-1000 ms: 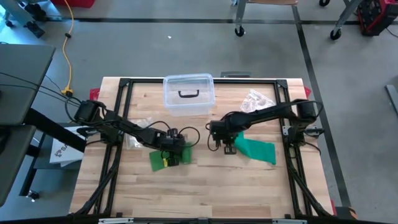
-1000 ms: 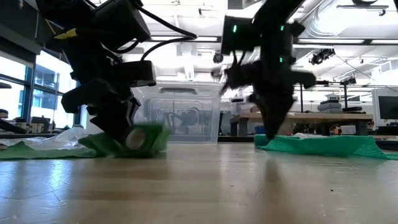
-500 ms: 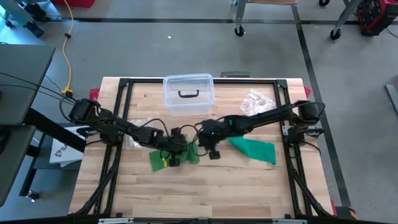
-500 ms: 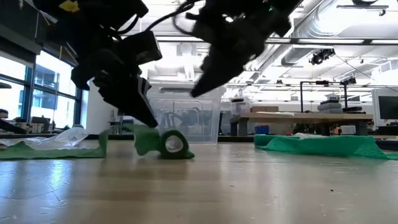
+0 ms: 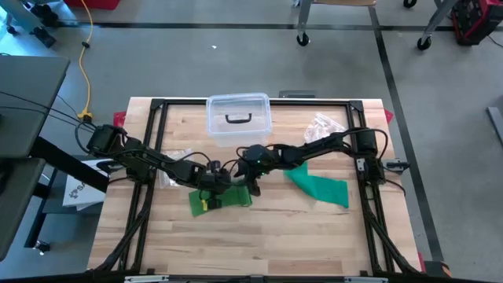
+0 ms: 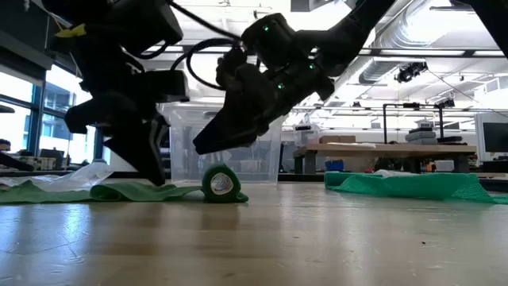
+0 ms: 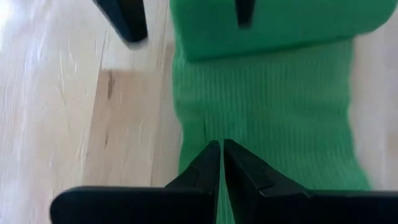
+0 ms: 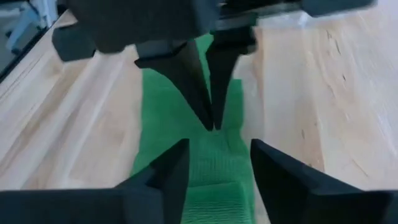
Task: Roll bandage
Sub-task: Roll the green bandage
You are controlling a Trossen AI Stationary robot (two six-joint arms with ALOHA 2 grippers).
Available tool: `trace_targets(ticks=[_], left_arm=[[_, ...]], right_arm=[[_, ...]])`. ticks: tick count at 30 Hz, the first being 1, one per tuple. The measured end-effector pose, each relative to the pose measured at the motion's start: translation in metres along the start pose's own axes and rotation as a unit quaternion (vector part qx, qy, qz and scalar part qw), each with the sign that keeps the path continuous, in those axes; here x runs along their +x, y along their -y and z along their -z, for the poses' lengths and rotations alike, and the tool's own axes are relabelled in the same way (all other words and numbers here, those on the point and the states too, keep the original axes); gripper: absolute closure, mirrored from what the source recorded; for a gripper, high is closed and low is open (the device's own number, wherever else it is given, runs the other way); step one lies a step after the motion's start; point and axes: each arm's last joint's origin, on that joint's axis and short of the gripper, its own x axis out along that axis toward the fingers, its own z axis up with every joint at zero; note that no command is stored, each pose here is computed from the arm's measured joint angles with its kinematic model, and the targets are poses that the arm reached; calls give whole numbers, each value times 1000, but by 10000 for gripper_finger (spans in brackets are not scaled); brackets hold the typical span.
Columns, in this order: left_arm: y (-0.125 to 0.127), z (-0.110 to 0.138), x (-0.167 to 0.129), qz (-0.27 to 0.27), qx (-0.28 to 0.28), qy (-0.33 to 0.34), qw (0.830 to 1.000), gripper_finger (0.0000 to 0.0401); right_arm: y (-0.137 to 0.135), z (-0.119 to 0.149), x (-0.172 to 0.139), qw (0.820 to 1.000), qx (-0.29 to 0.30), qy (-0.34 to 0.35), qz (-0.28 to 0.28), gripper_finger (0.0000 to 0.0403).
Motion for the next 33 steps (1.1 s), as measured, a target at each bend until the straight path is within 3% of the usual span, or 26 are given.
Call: trace_targets(ticks=[4, 11, 16, 19, 25, 30, 33], left_arm=[[0, 2, 0, -3, -8, -10, 1000, 383], [0, 1, 0, -4, -9, -7, 1000, 383], [0, 1, 0, -5, -10, -3, 1000, 383], [0, 0, 0, -4, -10, -2, 1000, 383], [3, -4, -1, 4, -12, 22, 1000, 383], [16, -5, -9, 15, 9, 4, 1000, 388], [33, -9, -18, 34, 19, 1, 999, 394]], right_arm=[[11, 7, -4, 998, 15, -48, -22, 207], [10, 17, -7, 993, -3, -99, -66, 209], [3, 22, -9, 981, 3, -116, -153, 222], [0, 26, -17, 972, 22, -153, -175, 228], [-5, 31, -26, 965, 14, -199, -169, 233], [-10, 32, -22, 972, -28, -212, -94, 234], [-14, 32, -20, 973, -43, -210, -81, 234]])
